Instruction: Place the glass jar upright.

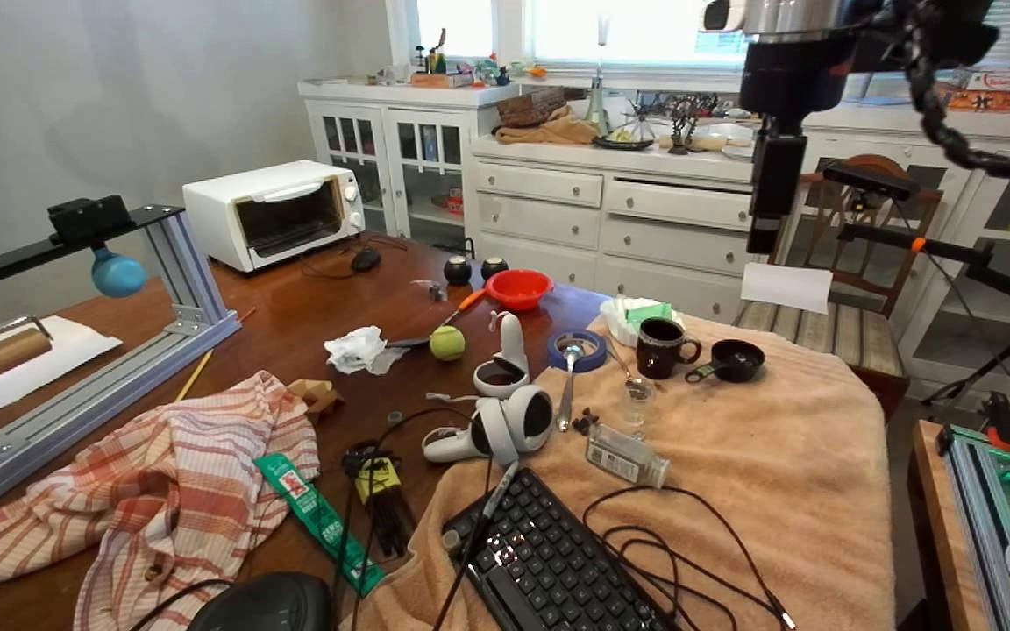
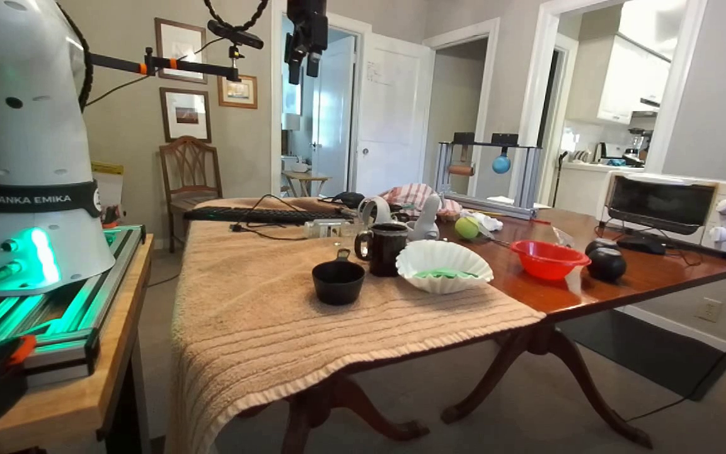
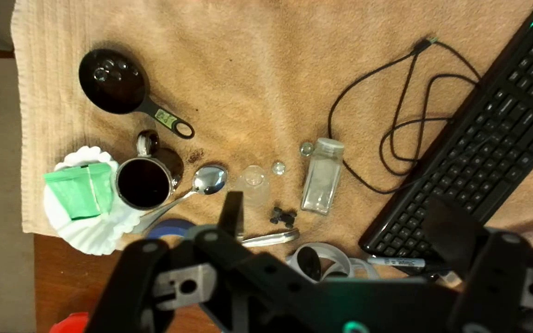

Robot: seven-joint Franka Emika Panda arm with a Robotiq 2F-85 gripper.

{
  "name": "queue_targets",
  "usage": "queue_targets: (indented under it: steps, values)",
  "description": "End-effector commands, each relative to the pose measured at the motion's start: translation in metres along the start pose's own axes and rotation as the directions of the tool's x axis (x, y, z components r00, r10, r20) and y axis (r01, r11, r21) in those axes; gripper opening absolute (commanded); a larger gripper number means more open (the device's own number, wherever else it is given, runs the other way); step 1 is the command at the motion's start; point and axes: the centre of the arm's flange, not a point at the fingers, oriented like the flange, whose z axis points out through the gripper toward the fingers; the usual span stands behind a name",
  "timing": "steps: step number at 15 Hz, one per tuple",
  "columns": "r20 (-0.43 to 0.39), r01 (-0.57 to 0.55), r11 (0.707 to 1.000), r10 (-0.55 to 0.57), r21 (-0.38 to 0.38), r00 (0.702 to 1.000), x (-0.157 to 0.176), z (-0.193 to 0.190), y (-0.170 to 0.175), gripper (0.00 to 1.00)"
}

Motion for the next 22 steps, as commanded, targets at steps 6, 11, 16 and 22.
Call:
queue_targets:
  steps: [6, 11, 16, 22]
  values:
    - [0.096, -0.011, 1.0, 0.013, -0.021, 0.995, 0.098, 0.078, -0.01, 1.0]
    - [0.089, -0.107, 0.992, 0.112, -0.061, 0.99, 0.115, 0.134, -0.034, 1.0]
    - [0.14, -0.126, 0.989, 0.136, -0.08, 0.981, 0.11, 0.18, -0.042, 1.0]
    - [0.161, -0.136, 0.989, 0.143, -0.056, 0.977, 0.102, 0.222, -0.053, 1.0]
